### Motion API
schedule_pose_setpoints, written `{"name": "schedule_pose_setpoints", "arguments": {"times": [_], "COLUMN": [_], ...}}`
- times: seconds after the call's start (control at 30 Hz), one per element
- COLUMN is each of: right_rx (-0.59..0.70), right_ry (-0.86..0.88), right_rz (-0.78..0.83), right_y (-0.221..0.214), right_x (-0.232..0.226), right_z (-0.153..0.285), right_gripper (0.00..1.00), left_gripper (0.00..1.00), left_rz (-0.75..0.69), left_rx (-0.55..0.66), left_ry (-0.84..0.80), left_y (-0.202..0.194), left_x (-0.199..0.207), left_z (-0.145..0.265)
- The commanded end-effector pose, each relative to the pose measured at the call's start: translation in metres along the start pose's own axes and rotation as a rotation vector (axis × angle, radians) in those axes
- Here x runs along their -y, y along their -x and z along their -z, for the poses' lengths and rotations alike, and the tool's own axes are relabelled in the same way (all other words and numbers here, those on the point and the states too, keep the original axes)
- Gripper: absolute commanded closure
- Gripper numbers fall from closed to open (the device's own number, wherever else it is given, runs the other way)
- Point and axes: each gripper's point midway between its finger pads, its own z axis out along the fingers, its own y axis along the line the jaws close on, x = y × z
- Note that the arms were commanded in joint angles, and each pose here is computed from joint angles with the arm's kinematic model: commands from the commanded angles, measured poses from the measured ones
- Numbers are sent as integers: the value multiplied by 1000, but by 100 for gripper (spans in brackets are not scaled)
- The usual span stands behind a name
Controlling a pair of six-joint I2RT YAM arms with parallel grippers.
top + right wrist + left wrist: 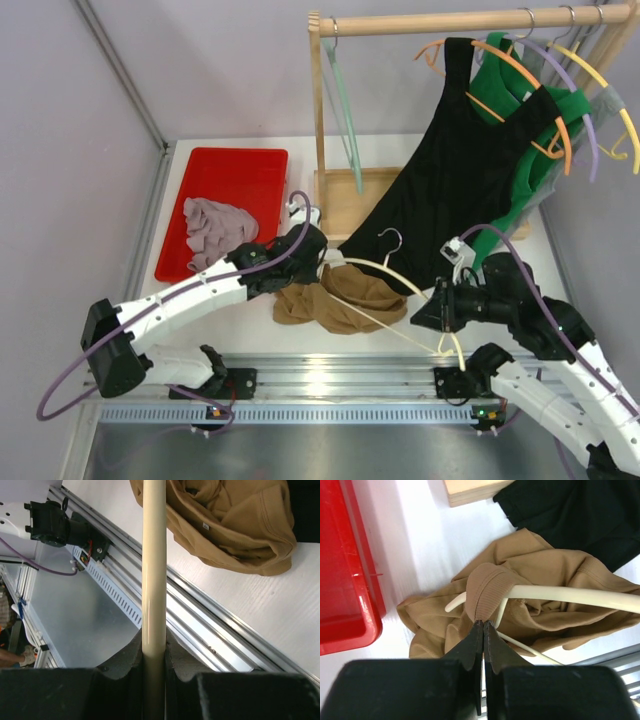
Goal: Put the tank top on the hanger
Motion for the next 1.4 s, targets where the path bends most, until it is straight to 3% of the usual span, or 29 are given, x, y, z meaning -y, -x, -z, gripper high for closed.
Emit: {"name": "schedule_pose_setpoints", "arguments": {"times": [0.0, 0.3, 0.6, 0.9, 1.37], "right_rx": [78, 115, 84, 53, 192], "right_ry": [104, 171, 166, 196, 217], "right_rz": [45, 63, 89, 120, 214], "right_y": [19, 35, 28, 16, 39], "right_x": [-21, -30, -31, -36, -44], "right_z": [1, -17, -29, -46, -73], "right_gripper": [100, 100, 100, 100, 100], "left_gripper": [100, 100, 100, 100, 100], "left_rz": [17, 15, 20, 37, -11], "left_rx": [40, 54, 92, 104, 54], "left_ry": [38, 29, 131, 94, 0], "left_y": [9, 17, 29, 37, 23], "left_x": [-9, -6, -26, -23, -5], "left_z": [10, 23, 38, 56, 59]}}
